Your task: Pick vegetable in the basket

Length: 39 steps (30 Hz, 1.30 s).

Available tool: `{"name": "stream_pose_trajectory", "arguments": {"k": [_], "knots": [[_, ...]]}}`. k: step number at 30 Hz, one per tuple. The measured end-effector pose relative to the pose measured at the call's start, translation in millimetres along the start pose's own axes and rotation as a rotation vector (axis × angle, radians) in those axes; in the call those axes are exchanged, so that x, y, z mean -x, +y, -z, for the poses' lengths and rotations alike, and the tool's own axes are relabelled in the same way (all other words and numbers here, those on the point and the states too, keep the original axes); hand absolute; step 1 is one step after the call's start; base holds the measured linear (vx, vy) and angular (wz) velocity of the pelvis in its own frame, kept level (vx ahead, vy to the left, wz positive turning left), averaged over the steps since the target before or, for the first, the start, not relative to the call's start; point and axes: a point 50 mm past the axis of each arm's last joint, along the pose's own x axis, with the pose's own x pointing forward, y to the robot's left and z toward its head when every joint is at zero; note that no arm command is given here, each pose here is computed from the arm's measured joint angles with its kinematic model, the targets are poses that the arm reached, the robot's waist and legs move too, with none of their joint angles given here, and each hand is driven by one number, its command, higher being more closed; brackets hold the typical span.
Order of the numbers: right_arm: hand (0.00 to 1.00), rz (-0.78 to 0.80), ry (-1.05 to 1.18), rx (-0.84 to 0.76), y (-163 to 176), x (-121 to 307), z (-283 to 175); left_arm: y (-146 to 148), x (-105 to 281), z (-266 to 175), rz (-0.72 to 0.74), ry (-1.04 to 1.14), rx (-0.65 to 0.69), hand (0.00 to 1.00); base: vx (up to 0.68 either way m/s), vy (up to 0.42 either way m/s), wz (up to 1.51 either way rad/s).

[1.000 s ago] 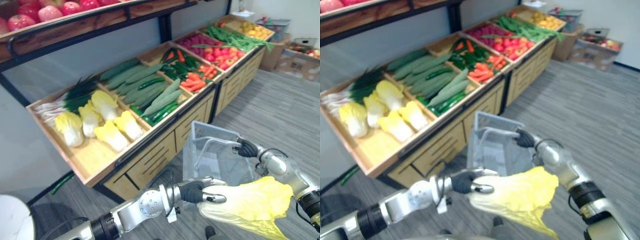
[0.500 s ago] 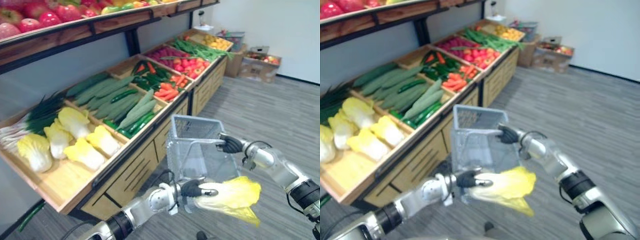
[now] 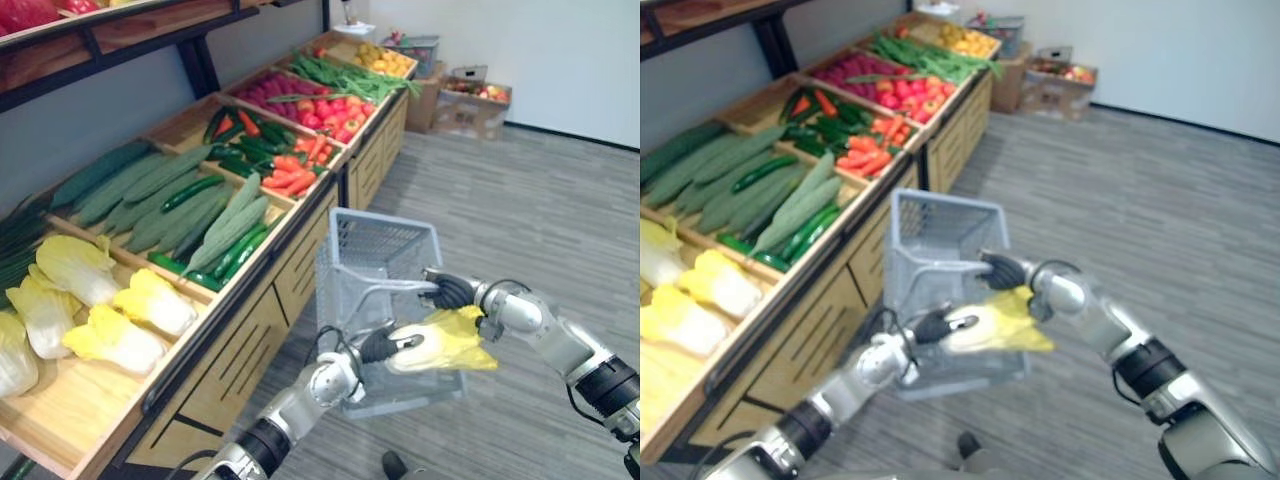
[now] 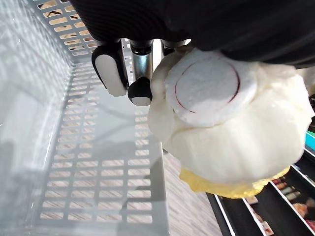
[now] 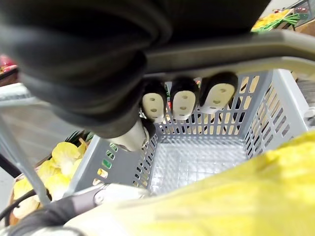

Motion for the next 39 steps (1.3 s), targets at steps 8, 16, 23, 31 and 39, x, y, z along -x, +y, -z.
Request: {"name": "stream_pose_trajectory", "arguments": {"k": [8,16,23,31,39], "knots": [[1.0,-0.034,0.008,-0.01,4.3,1.3,1.3,1.9,-10.1,9.9,-0.004,0.095,-0.072,1.0,0.0,-0.029,0.08],[1.0,-0.047,0.015,-0.023,3.9,2.1,2.6,5.9,-20.0,17.2,0.005,0.154,-0.136,0.0,-0.06,-0.027,-0.01],[1.0,-0.07,0.036,-0.085,18.4,8.4,9.4,-0.3,-21.5,23.2,0.035,0.188,-0.133,0.0,-0.03,-0.002,0.03],[1.0,-0.015,0.071,-0.172,23.0,16.1,19.5,6.4,-27.8,11.4,0.025,0.139,-0.142,0.0,-0.03,-0.004,0.12],[1.0,0.103,0.183,-0.221,15.6,34.1,41.1,6.5,-12.5,-36.0,0.051,-0.112,-0.179,0.0,-0.06,-0.056,0.18]]}}
